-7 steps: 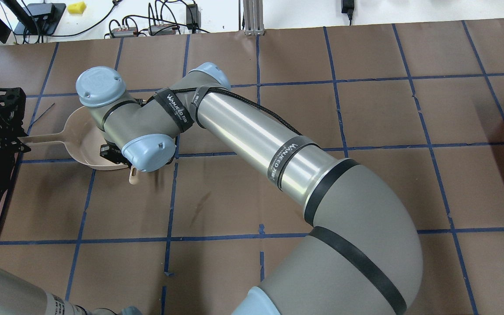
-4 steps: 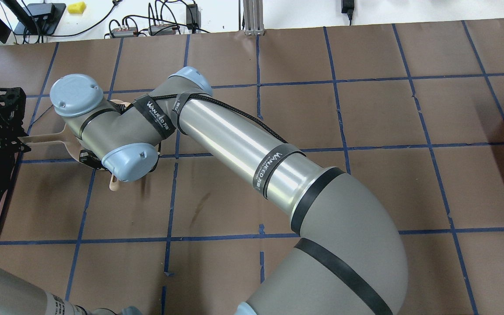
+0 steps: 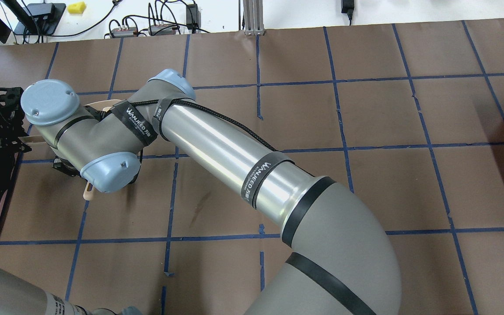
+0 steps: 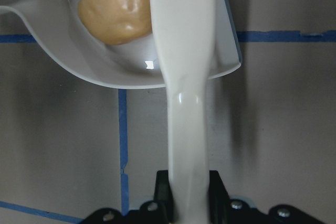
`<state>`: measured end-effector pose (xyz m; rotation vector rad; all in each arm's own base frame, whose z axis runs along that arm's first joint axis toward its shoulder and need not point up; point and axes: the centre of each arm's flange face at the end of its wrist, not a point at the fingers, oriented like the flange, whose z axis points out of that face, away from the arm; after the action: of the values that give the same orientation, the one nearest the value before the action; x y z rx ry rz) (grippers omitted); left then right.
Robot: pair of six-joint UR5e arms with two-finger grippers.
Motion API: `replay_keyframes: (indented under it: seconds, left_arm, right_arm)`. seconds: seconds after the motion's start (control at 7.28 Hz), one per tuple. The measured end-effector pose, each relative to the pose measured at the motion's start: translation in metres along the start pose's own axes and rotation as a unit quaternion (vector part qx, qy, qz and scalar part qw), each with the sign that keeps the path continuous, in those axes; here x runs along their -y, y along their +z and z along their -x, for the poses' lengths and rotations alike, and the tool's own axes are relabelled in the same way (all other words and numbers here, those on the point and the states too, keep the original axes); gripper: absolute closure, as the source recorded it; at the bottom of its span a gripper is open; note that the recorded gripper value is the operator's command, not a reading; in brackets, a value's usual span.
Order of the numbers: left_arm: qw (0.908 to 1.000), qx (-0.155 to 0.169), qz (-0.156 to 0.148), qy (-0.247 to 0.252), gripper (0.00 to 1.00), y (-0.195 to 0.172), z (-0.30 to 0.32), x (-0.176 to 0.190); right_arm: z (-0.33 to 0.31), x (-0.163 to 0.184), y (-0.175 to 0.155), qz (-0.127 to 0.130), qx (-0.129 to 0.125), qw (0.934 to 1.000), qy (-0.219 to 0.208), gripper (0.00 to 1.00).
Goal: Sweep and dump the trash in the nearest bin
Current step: 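Sweep the trash into the dustpan with the brush in the right gripper, then lift the loaded dustpan toward the black bin with the left gripper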
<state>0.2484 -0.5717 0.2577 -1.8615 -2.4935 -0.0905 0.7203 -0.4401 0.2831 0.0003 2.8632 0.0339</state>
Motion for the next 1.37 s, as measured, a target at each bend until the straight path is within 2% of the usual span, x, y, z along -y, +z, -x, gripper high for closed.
replay_keyframes:
  seconds: [0.41,0.69,0.96,1.24,1.37]
  left_arm:
    - [0.9999,0.0,-0.015,-0.007,1.0,0.001,-0.001,0.003]
    - [0.9997,0.001,-0.021,-0.011,1.0,0.001,-0.001,0.002]
    - [0.9985,0.005,-0.049,-0.023,1.0,0.001,-0.004,-0.002]
    - [0.9955,0.011,-0.081,-0.048,1.0,0.004,-0.011,-0.019]
    - [0.994,0.014,-0.092,-0.058,1.0,0.002,-0.013,-0.026]
  right_arm:
    - [-0.014,0.017,-0.01,-0.005,-0.01,0.9999,0.003,0.87]
    - [-0.047,0.049,-0.04,0.0,-0.03,0.9995,0.01,0.87]
    - [-0.082,0.065,-0.054,0.006,-0.06,0.9982,0.006,0.88]
    - [-0.11,0.058,-0.044,0.007,-0.102,0.9947,-0.002,0.89]
    - [-0.124,0.05,-0.045,0.012,-0.115,0.9933,-0.004,0.89]
